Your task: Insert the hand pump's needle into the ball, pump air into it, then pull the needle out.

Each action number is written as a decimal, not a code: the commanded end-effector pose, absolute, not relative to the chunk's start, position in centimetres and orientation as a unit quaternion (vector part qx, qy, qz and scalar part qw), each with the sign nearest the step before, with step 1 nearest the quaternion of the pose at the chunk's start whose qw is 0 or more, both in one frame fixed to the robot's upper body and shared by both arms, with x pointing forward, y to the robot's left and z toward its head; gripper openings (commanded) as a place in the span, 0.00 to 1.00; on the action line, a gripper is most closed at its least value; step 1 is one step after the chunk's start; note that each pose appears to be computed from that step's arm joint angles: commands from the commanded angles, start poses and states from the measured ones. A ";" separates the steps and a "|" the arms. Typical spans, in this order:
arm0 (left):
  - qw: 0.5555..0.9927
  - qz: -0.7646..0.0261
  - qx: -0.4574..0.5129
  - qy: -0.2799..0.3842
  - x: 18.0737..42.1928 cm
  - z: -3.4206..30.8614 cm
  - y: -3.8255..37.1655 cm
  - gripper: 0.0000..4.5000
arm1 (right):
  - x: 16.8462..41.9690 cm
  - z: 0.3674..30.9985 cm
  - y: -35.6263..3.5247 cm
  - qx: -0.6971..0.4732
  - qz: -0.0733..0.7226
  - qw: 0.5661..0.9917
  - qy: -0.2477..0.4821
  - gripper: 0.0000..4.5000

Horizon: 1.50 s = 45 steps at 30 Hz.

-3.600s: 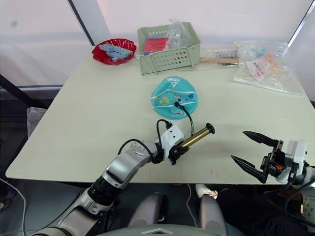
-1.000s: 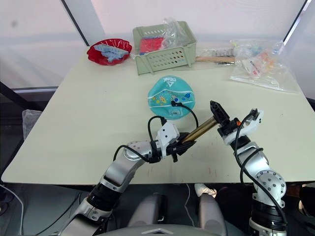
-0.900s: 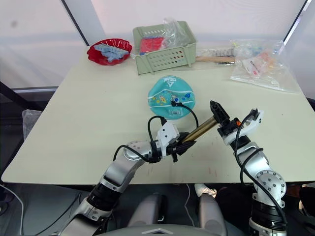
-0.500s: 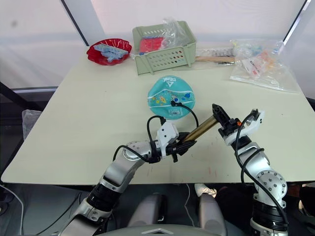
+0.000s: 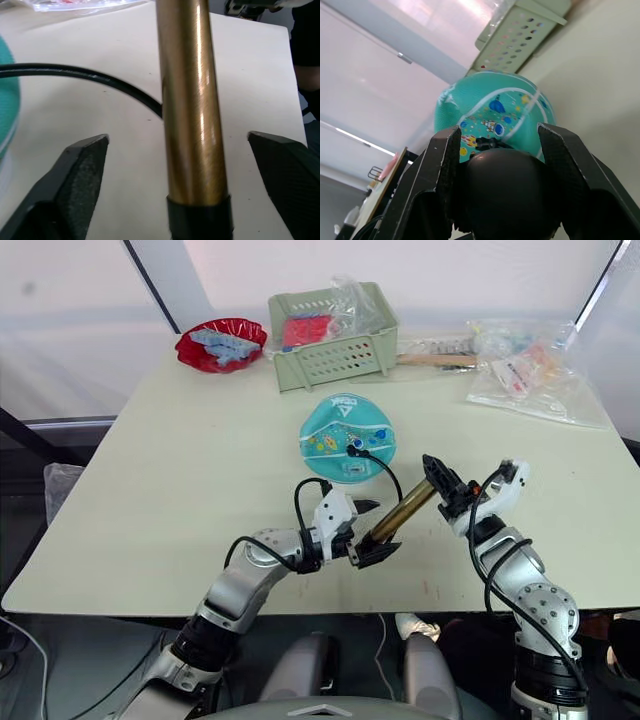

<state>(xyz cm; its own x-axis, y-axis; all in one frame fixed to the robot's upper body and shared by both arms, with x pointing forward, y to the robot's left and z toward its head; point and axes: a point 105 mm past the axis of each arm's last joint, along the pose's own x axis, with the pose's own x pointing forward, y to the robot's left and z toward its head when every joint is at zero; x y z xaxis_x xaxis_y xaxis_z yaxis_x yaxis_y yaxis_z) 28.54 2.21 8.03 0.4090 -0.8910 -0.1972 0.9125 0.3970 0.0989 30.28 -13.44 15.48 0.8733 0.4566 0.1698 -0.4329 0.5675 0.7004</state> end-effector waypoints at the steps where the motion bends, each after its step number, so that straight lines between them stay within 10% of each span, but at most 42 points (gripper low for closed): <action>1: 0.817 -0.568 0.095 0.031 27.8 9.4 2.5 0.99 | 29.4 18.4 -12.5 0.324 0.299 0.897 -0.036 0.43; 16: 0.765 -0.625 0.118 0.105 28.2 7.7 4.7 0.99 | 27.3 21.6 -9.0 0.066 0.425 0.896 -0.111 0.43; 45: 0.719 -0.680 0.120 0.080 30.4 6.8 2.0 0.90 | 25.6 22.2 -6.5 0.012 0.481 0.866 -0.133 0.43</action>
<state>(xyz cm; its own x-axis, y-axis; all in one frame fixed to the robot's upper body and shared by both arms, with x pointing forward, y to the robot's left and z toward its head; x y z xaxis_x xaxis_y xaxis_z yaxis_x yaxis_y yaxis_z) 30.12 2.28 5.76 0.0611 -0.9487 -0.3101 0.9981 0.0560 0.0254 26.37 -6.69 20.34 0.5353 0.8243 0.1842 -0.8326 0.5517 -0.0490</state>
